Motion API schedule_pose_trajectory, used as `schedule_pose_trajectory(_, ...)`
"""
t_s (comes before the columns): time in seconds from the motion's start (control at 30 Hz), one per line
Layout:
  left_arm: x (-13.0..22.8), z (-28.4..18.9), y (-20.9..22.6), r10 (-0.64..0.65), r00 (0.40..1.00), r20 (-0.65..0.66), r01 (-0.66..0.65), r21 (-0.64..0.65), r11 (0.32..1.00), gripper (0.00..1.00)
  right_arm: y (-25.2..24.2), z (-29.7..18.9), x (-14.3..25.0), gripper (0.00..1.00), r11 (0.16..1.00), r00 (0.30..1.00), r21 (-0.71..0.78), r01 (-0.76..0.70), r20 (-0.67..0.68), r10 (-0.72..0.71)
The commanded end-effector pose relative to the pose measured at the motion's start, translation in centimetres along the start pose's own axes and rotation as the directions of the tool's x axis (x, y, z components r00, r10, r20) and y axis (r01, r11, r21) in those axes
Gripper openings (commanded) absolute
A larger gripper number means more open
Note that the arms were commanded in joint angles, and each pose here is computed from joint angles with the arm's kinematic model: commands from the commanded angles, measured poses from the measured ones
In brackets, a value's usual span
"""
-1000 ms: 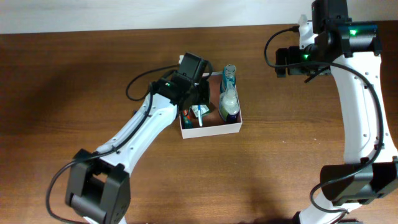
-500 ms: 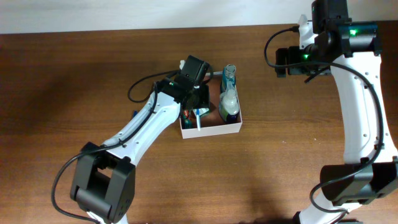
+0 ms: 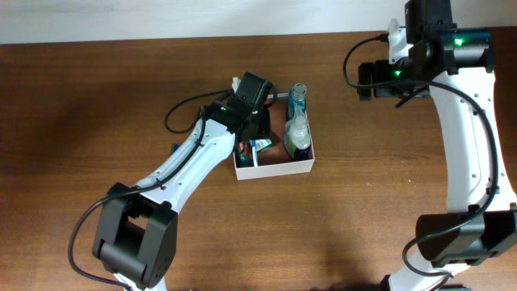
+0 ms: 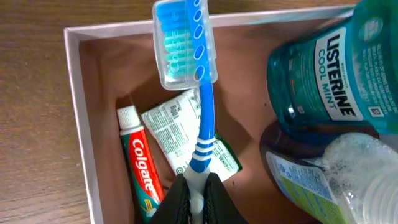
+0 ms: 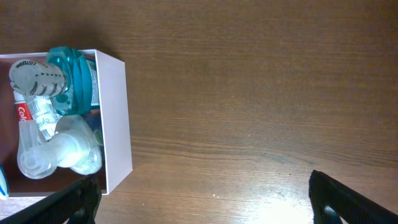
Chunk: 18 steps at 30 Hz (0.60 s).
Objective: Pack container
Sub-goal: 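Lower the toothbrush into the box beside the toothpaste and release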
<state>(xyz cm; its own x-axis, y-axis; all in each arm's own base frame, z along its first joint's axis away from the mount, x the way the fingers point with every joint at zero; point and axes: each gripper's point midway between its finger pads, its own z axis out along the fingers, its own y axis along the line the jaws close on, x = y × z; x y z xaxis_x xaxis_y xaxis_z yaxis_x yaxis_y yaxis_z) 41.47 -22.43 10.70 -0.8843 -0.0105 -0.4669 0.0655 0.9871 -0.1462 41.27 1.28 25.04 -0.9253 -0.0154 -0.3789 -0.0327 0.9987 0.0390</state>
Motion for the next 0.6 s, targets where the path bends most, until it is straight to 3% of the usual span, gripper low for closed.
schedule_pose_trajectory(0.0, -0.65, 0.33, 0.40, -0.013, 1.000, 0.017, 0.013, -0.025, 1.000, 0.01, 0.05, -0.81, -0.36, 0.98, 1.000, 1.000, -0.005, -0.002, 0.025, 0.002)
schedule_pose_trajectory(0.57, 0.25, 1.06, 0.67, -0.007, 1.000, -0.018, 0.006, -0.042, 0.999, 0.01, 0.05, -0.81, -0.36, 0.98, 1.000, 1.000, -0.005, -0.002, 0.025, 0.002)
